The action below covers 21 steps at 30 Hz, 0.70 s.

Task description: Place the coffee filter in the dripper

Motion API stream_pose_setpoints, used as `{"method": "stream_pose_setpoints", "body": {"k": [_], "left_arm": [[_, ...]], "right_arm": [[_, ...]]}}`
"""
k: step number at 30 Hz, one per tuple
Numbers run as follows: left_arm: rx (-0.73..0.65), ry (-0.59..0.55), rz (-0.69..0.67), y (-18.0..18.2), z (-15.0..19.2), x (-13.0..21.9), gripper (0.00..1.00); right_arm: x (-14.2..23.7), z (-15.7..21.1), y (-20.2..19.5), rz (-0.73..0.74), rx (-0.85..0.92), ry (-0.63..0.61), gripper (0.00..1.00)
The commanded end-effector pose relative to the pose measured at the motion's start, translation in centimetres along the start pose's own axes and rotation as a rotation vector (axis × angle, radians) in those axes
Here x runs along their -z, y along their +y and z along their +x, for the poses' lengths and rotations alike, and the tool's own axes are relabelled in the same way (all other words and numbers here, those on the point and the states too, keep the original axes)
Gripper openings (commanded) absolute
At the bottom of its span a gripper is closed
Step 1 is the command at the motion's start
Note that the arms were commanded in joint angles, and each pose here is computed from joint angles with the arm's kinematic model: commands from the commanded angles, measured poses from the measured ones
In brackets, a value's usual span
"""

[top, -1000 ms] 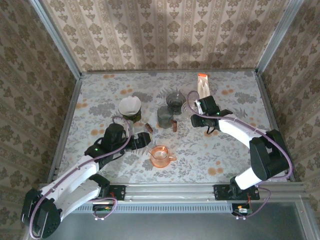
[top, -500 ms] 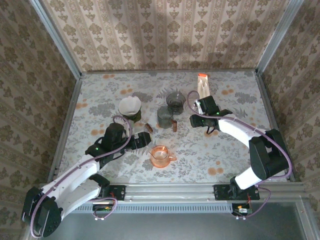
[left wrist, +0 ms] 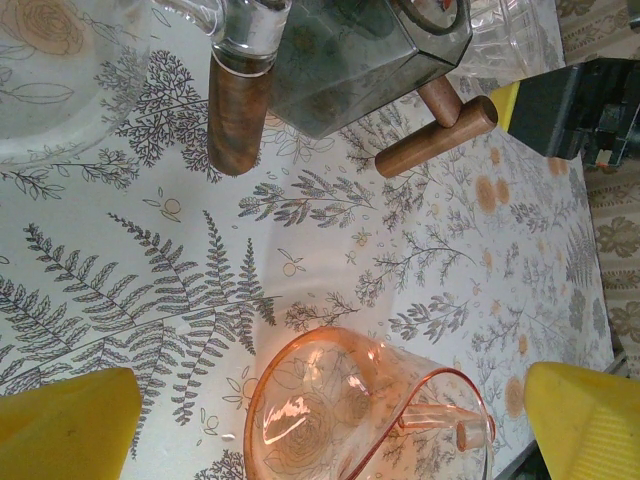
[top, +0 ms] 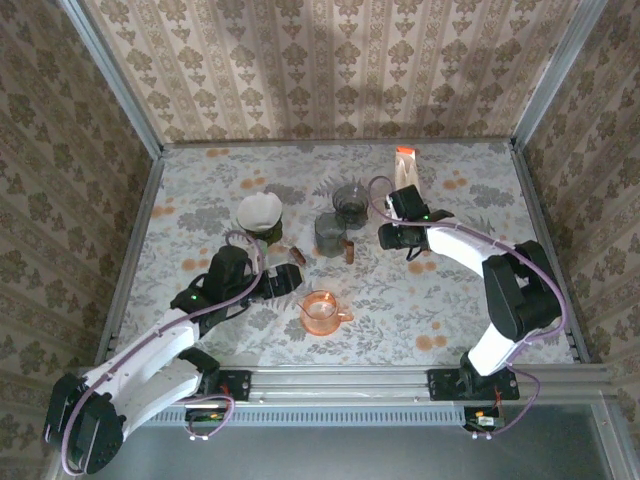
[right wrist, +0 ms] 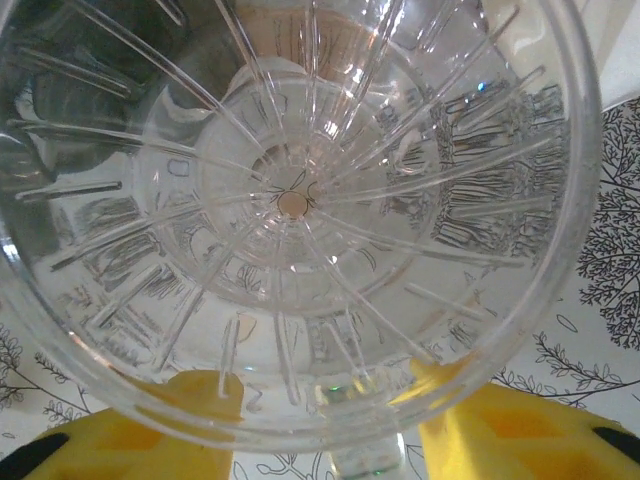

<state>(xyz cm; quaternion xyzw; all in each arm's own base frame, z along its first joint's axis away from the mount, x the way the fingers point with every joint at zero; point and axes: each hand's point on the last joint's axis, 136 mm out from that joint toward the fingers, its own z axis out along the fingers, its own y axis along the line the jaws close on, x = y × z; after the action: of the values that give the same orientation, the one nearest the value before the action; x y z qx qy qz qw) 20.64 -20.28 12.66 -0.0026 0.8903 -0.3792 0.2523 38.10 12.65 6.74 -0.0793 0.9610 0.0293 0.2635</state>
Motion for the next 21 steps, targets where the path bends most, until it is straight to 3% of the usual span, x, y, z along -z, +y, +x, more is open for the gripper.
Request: {"method": "stream_pose_setpoints", "body": {"k": [1, 9, 15, 21], "left_arm": [[0.015, 0.0, 0.003, -0.1, -0.2, 0.2, 1.0], [0.006, -0.011, 0.009, -0.3, -0.3, 0.5, 1.0], [-0.033, -0.055, 0.016, -1.3, -1.4, 1.8, 1.0], [-0.083, -0.113, 0.022, -2.5, -2.8, 3.9, 1.0]], "right_arm": [[-0.2, -0.4, -0.7, 0.042, -0.031, 0.01, 0.43], [1.0, -0.1, -1.7, 0.09, -0.066, -0.013, 0.16], [5.4, 1.3, -0.9, 0.095, -0.072, -0.067, 0.11], [12.9, 4.0, 3.2, 0.006, -0.003, -0.135, 0.11]]}}
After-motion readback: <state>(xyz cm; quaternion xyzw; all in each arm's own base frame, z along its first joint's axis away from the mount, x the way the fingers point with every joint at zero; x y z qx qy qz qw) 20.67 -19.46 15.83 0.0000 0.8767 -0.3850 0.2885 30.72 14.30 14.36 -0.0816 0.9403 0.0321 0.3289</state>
